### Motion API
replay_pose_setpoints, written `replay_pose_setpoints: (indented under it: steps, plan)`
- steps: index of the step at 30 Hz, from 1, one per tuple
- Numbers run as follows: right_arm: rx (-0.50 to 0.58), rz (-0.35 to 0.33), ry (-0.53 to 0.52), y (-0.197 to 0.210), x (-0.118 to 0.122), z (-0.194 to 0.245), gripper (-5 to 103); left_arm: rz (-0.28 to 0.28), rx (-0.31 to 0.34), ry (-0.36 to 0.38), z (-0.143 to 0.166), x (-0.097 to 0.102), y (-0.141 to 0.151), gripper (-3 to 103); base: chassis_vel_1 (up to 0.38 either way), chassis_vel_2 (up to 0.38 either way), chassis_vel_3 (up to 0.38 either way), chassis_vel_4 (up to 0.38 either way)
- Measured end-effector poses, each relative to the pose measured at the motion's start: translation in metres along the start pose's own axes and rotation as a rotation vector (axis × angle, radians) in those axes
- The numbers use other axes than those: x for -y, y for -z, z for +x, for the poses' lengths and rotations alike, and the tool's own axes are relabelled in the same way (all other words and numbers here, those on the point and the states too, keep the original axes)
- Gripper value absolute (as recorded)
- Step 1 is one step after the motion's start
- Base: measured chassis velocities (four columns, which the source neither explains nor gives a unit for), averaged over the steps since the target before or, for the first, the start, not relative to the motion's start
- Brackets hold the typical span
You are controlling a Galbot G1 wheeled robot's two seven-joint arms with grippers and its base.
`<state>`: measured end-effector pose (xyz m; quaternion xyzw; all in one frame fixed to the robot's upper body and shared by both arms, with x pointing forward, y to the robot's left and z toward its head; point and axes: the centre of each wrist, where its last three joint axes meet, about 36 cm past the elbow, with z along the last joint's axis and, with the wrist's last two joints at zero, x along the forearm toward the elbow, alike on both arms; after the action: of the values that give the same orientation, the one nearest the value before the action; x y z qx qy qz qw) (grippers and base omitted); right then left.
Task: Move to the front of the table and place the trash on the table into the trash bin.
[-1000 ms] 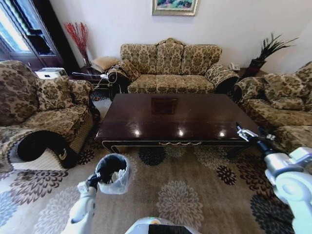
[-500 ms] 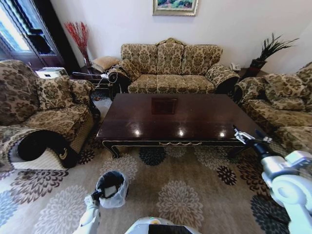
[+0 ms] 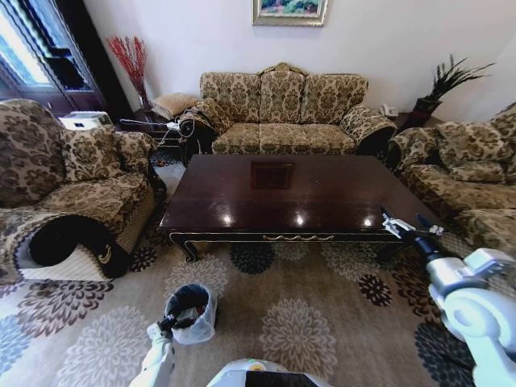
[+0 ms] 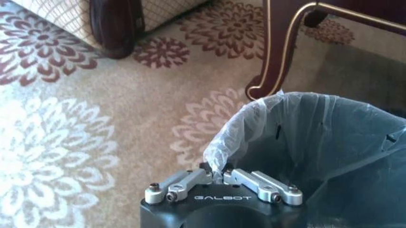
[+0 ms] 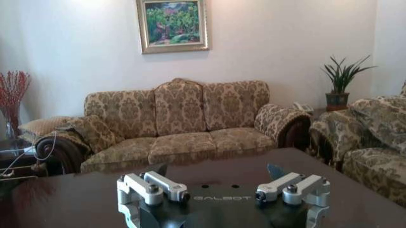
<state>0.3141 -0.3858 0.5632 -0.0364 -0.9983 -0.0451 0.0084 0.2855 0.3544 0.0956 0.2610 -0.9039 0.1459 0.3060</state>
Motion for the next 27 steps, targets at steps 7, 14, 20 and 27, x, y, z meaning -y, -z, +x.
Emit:
replay_pose_setpoints:
  steps: [7, 14, 20, 27]
  plan:
    - [0.002, 0.004, 0.003, 0.001, -0.001, -0.001, 100, 0.006, 0.0, -0.041, 0.007, 0.004, -0.005, 5, 0.0, 0.0, 0.0, 0.0]
    - [0.003, -0.004, -0.003, -0.001, 0.001, -0.002, 100, 0.002, 0.012, -0.093, 0.015, -0.002, -0.007, 31, 0.0, 0.0, 0.0, 0.0]
    - [0.019, -0.017, 0.014, 0.001, -0.007, -0.004, 100, 0.026, 0.042, -0.086, 0.02, -0.011, -0.001, 54, 0.0, 0.0, 0.0, 0.0]
    - [0.032, -0.009, 0.04, 0.007, -0.013, -0.003, 100, 0.09, 0.148, -0.079, 0.025, -0.02, 0.047, 81, 0.0, 0.0, 0.0, 0.0]
